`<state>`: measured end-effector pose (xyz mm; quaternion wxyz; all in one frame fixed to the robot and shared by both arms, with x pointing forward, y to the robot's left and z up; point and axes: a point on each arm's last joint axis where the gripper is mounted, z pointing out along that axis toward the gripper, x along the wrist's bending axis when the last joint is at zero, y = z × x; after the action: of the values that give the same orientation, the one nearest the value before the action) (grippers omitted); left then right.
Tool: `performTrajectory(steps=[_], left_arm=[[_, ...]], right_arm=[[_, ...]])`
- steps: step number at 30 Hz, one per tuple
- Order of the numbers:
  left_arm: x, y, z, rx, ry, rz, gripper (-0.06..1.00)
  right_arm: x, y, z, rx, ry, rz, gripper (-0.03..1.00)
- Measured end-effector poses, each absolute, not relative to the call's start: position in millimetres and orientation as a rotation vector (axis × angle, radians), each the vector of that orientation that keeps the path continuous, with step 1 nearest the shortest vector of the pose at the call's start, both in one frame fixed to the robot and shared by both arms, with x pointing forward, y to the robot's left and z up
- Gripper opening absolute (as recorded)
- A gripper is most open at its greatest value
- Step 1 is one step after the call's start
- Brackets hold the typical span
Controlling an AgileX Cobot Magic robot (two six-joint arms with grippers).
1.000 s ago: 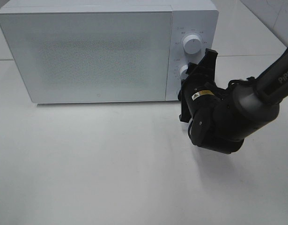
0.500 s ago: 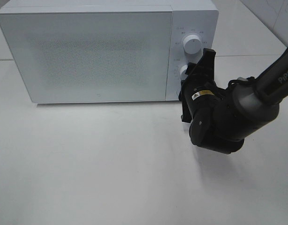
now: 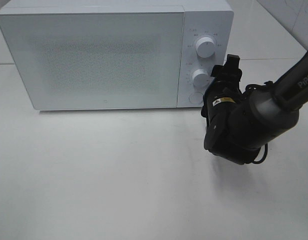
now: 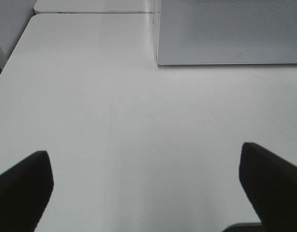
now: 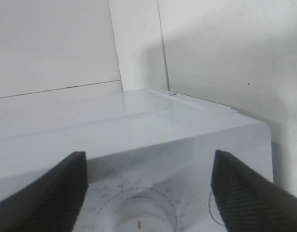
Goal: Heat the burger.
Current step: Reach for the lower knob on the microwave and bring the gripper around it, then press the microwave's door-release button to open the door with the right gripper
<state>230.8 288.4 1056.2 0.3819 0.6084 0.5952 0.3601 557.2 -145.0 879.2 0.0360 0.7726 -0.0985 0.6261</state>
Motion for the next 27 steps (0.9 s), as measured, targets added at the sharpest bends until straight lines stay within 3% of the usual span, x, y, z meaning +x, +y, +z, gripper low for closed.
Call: performTrajectory(steps=[3, 20, 27], left_arm=[[230.8, 288.4, 1056.2, 1.552, 1.518, 0.919, 0.99], [230.8, 288.4, 1056.2, 1.552, 1.518, 0.919, 0.99], [230.8, 288.4, 1056.2, 1.552, 1.518, 0.919, 0.99]], right_arm=[[556.4, -144.5, 878.6, 2.375, -0.262, 1.922, 0.76], [517.6, -156.0, 900.7, 2.344, 0.268, 1.912, 0.74], [501.2, -154.1, 918.9, 2.336, 0.726, 1.719, 0.74]])
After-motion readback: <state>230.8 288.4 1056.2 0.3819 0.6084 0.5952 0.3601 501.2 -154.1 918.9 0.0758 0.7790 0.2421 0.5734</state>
